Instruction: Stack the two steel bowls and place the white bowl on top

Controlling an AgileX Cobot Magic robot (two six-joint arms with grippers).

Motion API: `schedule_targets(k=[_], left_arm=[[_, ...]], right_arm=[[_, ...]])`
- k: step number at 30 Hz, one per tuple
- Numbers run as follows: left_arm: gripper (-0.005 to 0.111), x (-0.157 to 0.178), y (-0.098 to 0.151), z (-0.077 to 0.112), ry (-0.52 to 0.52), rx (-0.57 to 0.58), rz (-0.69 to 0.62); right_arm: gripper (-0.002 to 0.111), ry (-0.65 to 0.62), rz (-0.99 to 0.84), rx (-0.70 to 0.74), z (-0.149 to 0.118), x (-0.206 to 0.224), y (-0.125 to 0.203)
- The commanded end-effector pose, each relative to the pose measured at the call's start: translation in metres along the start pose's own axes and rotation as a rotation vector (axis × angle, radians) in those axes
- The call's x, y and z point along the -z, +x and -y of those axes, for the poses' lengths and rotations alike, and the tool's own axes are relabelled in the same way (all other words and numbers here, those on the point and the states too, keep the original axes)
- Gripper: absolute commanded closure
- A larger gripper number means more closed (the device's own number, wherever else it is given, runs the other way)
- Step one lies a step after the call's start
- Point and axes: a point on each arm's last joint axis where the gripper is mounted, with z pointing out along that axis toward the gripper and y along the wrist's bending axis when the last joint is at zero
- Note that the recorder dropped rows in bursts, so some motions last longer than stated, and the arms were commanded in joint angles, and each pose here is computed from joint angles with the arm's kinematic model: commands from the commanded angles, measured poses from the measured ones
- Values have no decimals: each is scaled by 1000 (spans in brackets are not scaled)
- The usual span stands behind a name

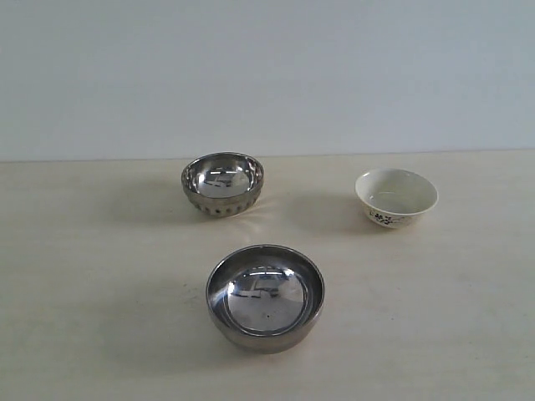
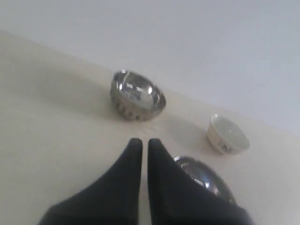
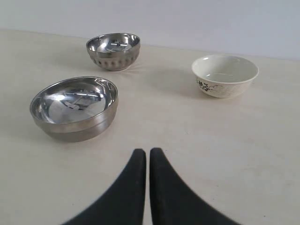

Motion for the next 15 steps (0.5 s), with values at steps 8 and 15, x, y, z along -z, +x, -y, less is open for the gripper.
schedule_targets(k=[8,15], left_arm=[[103,52,-16,-1,-53,-246,341],[103,59,-4,-12,-167,-350,417]], right_arm=[[108,7,11,6,0,0,-1],[108,7,11,6,0,0,-1]])
